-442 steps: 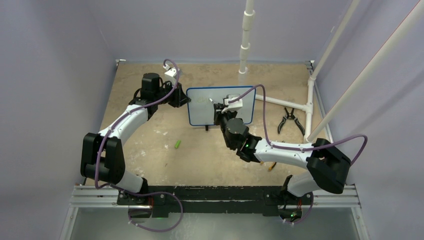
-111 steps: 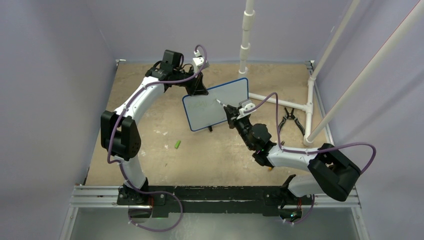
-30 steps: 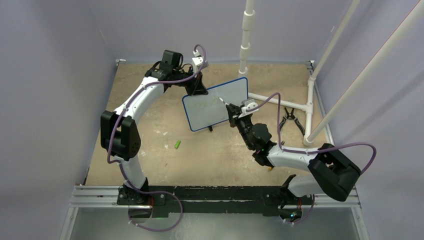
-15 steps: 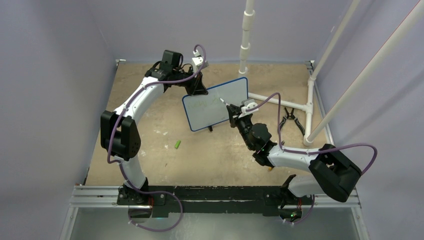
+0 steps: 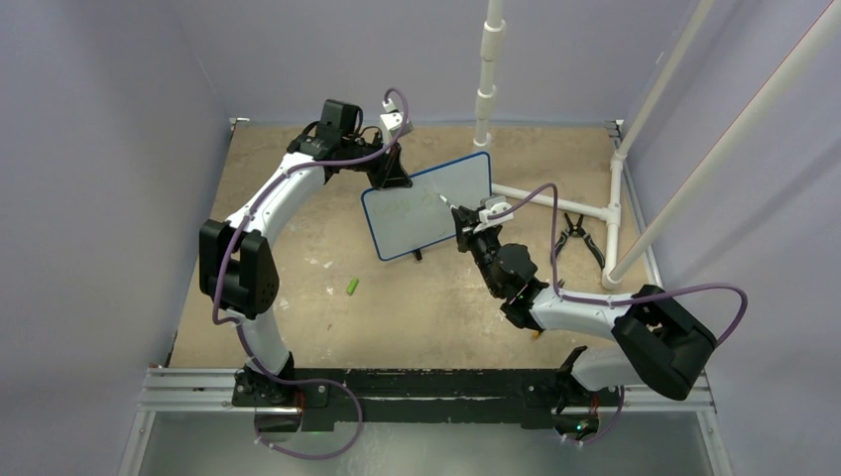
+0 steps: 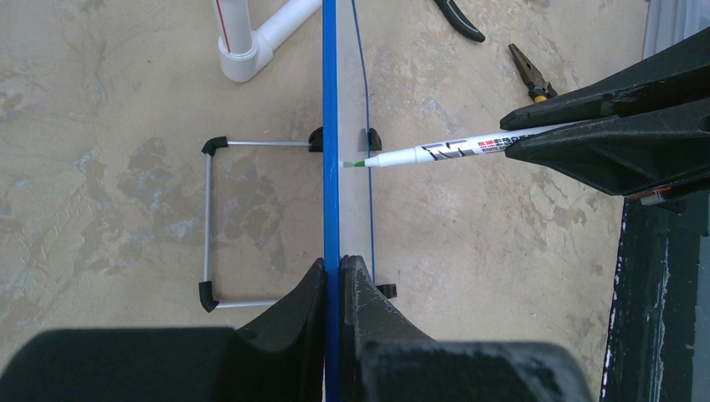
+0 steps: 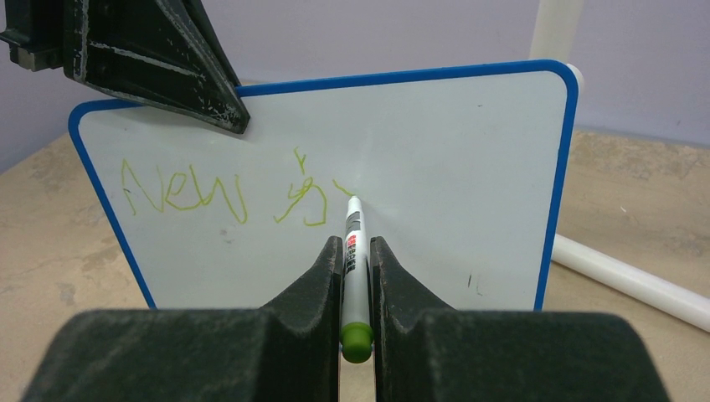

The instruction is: Write a sentence on the whiteboard

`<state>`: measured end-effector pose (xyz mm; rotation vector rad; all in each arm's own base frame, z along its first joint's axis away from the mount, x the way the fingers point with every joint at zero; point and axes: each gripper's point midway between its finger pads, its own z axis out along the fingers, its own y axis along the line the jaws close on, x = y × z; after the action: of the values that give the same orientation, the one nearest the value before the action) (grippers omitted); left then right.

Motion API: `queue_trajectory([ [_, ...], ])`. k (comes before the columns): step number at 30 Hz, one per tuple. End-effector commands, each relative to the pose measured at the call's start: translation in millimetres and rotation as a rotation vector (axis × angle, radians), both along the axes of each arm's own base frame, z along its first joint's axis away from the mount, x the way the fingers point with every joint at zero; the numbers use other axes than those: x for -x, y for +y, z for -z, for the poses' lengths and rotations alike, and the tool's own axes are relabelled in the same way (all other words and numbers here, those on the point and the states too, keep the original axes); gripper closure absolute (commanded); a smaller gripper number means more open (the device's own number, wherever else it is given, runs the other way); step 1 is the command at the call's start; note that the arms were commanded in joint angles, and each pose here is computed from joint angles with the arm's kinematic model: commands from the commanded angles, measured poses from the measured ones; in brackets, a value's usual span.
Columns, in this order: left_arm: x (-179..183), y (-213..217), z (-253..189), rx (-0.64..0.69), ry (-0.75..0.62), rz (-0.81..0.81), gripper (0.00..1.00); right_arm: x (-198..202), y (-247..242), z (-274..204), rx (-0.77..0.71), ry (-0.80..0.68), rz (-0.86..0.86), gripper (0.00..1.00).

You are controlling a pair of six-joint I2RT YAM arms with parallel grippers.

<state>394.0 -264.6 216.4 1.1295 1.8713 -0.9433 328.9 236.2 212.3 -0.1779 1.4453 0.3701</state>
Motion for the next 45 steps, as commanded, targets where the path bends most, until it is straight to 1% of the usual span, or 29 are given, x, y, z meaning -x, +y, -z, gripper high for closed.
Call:
queue_trajectory([
  [1, 7, 6, 1, -0.020, -0.010, 0.006, 1.00, -10, -1, -33, -0.057, -0.079, 0.044, 1.00],
  [9, 7, 5, 2, -0.016, -0.006, 0.011, 1.00, -5, -3, -42, -0.071, -0.105, 0.031, 1.00],
  [21, 7, 5, 0, -0.014, -0.009, 0.011, 1.00, -2, 16, -39, -0.008, -0.122, -0.067, 1.00],
  [33, 7, 6, -1, -0.016, -0.012, 0.008, 1.00, -2, 12, -23, 0.011, -0.071, -0.045, 1.00],
  [41, 7, 6, 0, -0.017, -0.012, 0.007, 1.00, 7, 4, -38, -0.024, -0.113, -0.052, 1.00],
  [45, 7, 6, 0, -0.018, -0.012, 0.005, 1.00, 5, -7, -38, -0.044, -0.105, 0.003, 1.00],
])
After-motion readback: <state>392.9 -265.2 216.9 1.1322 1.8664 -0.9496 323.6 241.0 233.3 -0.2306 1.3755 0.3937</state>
